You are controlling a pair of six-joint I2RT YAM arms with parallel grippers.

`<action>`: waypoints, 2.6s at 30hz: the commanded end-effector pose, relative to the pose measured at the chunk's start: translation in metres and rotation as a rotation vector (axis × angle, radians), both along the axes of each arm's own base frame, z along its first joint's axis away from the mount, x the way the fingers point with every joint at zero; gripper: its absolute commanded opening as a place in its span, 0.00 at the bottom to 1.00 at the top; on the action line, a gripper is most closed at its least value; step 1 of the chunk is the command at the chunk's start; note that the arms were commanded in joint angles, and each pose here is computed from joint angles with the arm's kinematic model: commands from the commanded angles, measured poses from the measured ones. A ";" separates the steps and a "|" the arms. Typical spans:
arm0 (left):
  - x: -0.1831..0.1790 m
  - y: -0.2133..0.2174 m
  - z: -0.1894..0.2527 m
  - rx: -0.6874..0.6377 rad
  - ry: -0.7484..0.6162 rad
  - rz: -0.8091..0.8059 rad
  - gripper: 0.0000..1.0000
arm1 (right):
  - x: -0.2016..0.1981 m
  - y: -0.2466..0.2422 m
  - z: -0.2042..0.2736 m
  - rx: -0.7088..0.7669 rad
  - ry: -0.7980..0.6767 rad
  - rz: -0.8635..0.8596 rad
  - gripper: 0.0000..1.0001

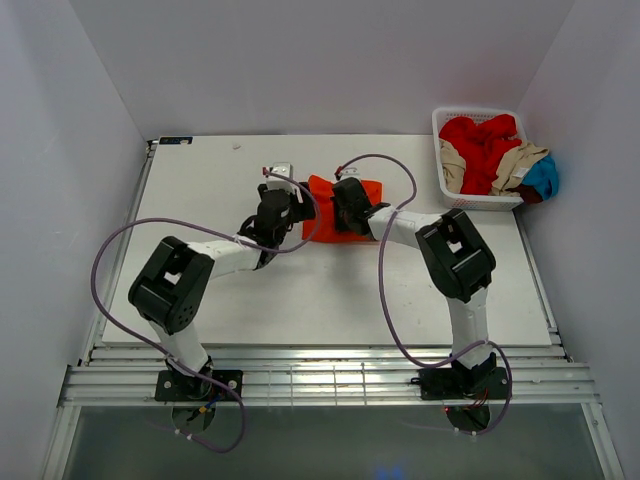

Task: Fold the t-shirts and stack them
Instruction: Fold the long partially folded tshirt into a neat square, then put the neatly folded tshirt into the corner of the board with the left arm

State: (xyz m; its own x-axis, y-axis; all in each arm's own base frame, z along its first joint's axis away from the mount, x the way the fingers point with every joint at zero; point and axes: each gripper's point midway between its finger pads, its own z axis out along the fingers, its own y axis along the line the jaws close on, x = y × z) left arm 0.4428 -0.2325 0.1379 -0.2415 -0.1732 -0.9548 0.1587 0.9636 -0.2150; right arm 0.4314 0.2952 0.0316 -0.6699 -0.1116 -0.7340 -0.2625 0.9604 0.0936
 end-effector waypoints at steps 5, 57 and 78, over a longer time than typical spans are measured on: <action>0.020 0.003 -0.056 -0.128 0.293 -0.184 0.86 | -0.042 -0.018 -0.025 -0.011 0.134 -0.006 0.08; -0.032 -0.078 -0.120 -0.479 0.631 -0.447 0.94 | -0.062 -0.008 -0.016 0.035 0.095 0.015 0.08; -0.036 -0.084 -0.154 -0.364 0.653 -0.428 0.00 | -0.071 -0.015 -0.011 0.039 0.073 0.014 0.08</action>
State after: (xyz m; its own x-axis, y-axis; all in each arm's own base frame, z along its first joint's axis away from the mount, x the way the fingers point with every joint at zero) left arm 0.4261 -0.3281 0.0268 -0.7898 -0.2820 -0.5447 0.2946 0.6046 -0.7401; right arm 0.3809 0.2850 0.0299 -0.6840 -0.0545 -0.7274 -0.2527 0.9531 0.1663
